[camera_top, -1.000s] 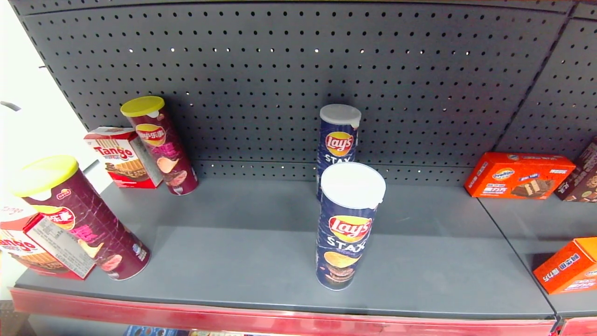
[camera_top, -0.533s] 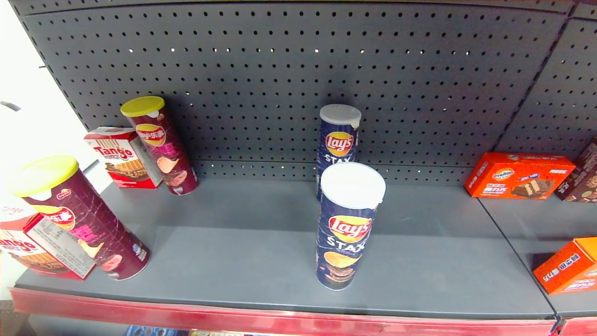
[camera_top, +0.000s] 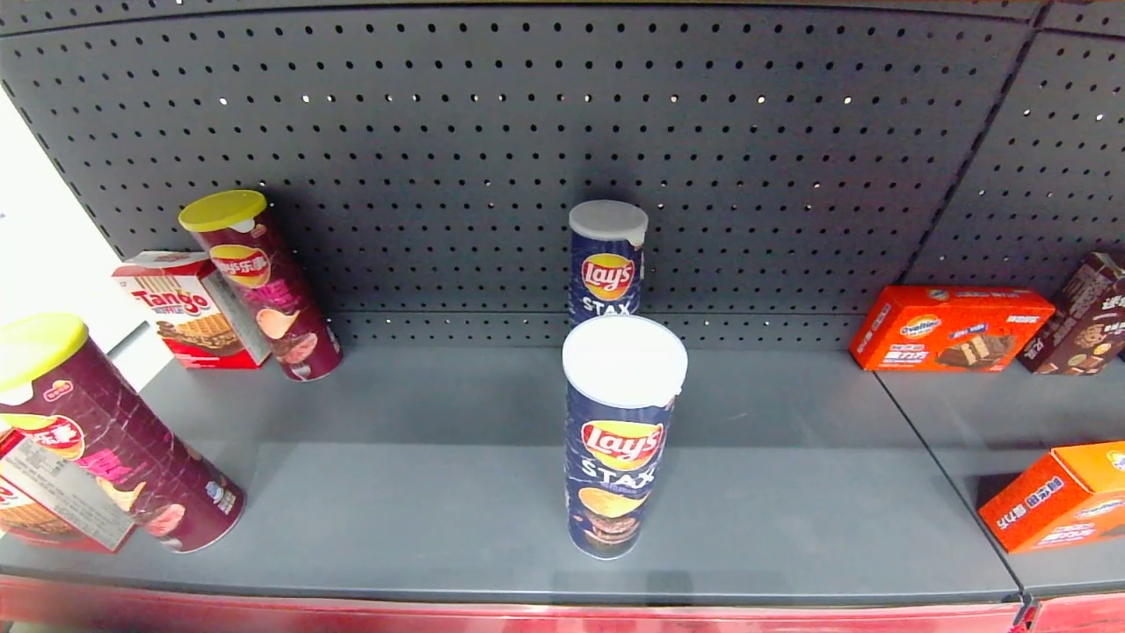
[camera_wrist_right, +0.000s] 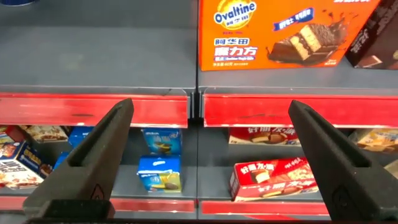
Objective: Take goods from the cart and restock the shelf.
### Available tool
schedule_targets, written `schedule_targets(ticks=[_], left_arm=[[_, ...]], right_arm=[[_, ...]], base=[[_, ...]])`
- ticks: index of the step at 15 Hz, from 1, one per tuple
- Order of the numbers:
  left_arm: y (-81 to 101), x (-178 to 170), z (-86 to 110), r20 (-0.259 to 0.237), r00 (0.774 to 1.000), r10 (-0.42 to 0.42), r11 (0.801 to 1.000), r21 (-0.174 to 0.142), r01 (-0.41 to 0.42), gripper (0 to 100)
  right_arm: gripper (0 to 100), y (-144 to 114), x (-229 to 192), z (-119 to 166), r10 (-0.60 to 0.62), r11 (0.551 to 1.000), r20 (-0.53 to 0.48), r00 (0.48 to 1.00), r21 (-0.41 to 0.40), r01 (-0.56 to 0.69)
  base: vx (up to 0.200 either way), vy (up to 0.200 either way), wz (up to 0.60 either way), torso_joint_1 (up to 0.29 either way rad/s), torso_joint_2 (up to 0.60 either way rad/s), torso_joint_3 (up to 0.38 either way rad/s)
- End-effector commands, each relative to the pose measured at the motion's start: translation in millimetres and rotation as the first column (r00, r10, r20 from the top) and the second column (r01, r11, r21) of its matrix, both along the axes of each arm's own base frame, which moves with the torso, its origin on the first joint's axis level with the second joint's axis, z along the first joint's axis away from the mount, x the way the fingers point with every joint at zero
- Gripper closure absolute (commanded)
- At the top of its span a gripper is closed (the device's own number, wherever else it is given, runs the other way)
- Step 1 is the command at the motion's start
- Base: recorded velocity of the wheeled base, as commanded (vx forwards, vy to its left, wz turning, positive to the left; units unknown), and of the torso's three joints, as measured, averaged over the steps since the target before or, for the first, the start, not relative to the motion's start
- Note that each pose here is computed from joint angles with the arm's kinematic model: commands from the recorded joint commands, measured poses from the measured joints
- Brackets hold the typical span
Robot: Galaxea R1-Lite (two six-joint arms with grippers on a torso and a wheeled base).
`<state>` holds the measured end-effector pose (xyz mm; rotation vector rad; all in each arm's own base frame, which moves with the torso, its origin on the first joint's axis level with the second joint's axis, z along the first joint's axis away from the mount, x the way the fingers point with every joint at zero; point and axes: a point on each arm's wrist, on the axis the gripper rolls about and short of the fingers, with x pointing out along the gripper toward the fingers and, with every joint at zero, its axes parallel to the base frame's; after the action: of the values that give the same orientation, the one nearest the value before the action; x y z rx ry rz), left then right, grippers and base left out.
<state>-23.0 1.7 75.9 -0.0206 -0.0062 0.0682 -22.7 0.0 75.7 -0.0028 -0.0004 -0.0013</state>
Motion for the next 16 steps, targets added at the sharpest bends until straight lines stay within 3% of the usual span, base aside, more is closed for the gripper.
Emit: schedule_targets(ticks=[1, 16], left_arm=[[0.0, 0.1, 0.1, -0.001, 1.000, 0.001, 1.000, -0.001, -0.001, 0], [0.0, 0.1, 0.1, -0.001, 1.000, 0.001, 1.000, -0.003, -0.001, 0]], right_arm=[[0, 0.0, 0.1, 0.0, 0.000, 1.000, -0.002, 1.000, 0.000, 0.000], [0, 0.0, 0.1, 0.0, 0.001, 1.000, -0.002, 1.000, -0.002, -0.001]], base=[[0.000, 0.000, 0.00, 0.000, 0.00, 0.000], [0.000, 0.000, -0.04, 0.000, 0.00, 0.000]])
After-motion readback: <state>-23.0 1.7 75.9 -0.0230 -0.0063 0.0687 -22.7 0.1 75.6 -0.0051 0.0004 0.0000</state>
